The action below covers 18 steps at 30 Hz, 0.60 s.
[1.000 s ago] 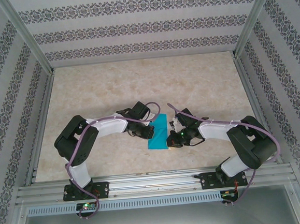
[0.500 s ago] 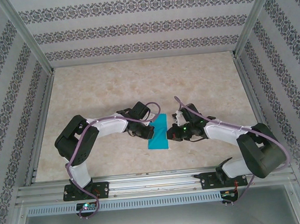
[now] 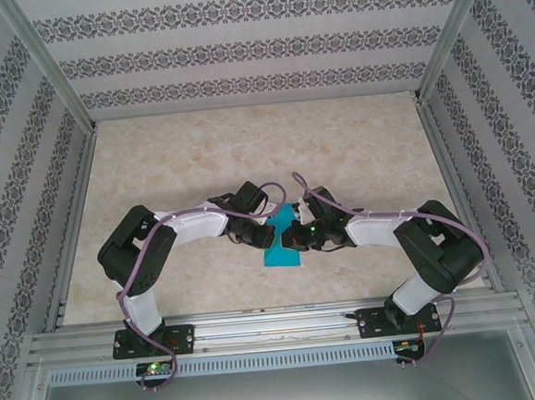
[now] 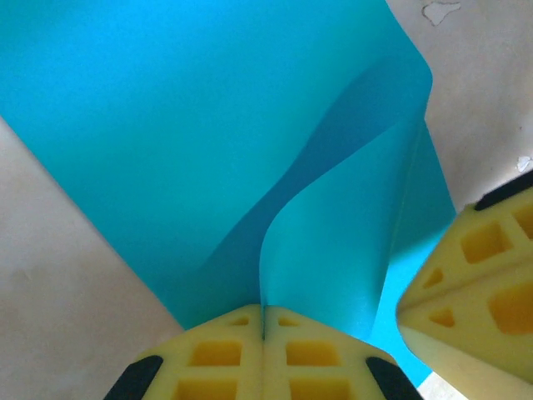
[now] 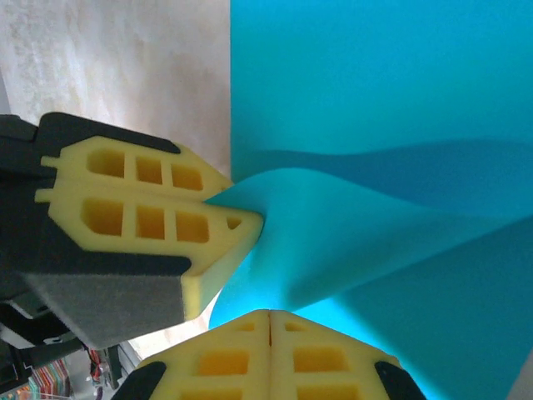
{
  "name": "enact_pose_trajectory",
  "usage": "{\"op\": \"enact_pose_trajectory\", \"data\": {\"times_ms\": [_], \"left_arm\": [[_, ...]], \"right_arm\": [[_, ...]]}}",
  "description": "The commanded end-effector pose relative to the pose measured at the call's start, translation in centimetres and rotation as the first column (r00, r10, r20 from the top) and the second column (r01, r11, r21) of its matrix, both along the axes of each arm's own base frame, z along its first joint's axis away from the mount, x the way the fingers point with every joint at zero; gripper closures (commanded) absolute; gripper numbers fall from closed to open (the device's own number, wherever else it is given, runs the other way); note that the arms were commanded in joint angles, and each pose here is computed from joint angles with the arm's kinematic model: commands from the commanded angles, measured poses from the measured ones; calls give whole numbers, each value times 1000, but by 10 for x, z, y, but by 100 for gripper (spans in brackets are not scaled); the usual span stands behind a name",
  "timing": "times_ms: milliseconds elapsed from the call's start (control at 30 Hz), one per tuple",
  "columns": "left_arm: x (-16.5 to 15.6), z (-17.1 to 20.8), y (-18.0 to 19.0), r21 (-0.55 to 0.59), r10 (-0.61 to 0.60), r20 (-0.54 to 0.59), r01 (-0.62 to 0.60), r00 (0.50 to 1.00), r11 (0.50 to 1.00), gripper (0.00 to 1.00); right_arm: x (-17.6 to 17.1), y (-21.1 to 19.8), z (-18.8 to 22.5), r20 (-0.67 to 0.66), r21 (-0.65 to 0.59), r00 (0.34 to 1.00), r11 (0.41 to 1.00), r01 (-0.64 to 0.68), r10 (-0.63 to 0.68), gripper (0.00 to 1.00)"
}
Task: Fold a paper plane with a square sheet of paper (fold left side to right side)
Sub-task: Fold the triangle a second time at the center of the table.
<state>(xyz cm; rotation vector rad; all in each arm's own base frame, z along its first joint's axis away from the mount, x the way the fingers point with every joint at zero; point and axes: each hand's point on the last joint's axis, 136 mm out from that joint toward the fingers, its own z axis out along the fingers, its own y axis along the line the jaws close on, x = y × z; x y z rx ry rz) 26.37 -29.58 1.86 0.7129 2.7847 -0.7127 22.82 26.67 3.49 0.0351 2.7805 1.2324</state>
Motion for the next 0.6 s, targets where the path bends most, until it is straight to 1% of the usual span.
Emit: {"op": "enact_pose_trajectory", "data": {"times_ms": [0, 400, 567], "left_arm": [[-11, -21, 8, 52, -9, -49, 11, 999, 999, 96], [-11, -19, 8, 59, -20, -46, 22, 999, 998, 96], [-10, -20, 9, 59, -15, -46, 18, 999, 998, 96]], "right_arm": [[11, 10, 7, 40, 20, 999, 1000, 1, -2, 100], [13, 14, 2, 34, 12, 999, 1000, -5, 5, 100], [10, 9, -9, 9, -29, 1000, 1000, -2, 2, 100]]}}
